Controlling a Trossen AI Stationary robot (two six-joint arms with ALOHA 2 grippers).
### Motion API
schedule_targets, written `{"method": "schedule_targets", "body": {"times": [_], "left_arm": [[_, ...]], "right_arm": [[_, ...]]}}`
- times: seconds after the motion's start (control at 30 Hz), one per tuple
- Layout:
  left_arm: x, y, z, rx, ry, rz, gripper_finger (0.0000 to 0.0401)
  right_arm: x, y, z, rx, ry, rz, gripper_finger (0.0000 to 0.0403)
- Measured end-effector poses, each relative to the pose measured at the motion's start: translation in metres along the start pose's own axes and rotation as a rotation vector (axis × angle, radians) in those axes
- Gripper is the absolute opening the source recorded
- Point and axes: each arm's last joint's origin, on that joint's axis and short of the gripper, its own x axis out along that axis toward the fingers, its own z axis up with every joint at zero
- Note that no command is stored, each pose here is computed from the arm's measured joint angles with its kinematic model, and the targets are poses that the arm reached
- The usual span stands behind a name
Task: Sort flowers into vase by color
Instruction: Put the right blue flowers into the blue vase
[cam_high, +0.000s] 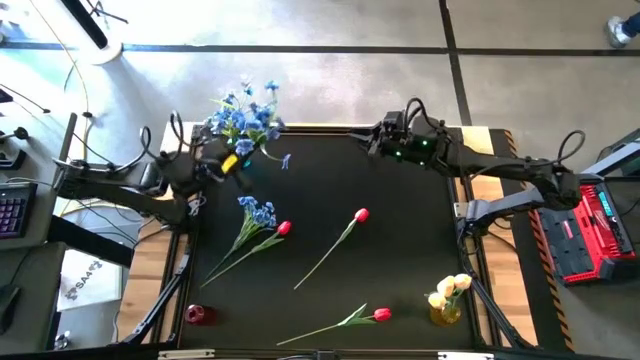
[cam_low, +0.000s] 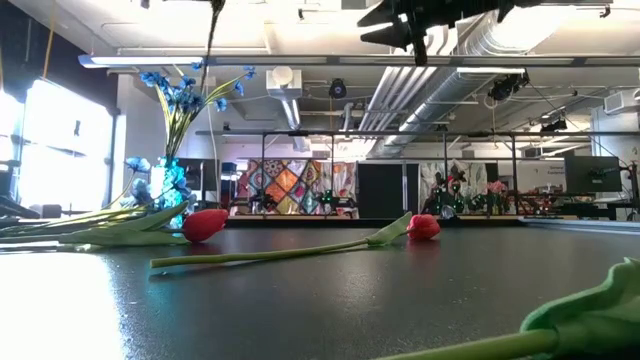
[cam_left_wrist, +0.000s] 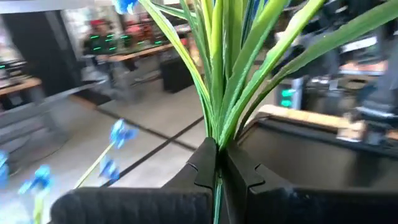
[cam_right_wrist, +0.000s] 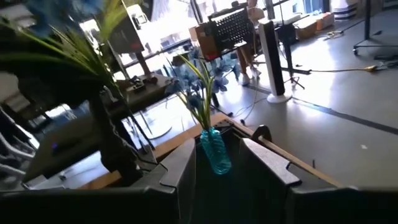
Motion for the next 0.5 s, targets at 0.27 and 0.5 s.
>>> {"method": "schedule_targets", "body": {"times": [0.27,0.5], "left_arm": [[-0.015,0.002,-0.056,-0.065,0.002,0.371,0.0000],[-0.024,0.013,-0.079,-0.277,-0.076,0.576,0.0000]], "right_arm": [[0.000,-0.002,-0.003,-0.025,0.007,0.040,0.0114],[0.000,-0.002,-0.004,-0.020,0.022,0.053,0.0114]]}}
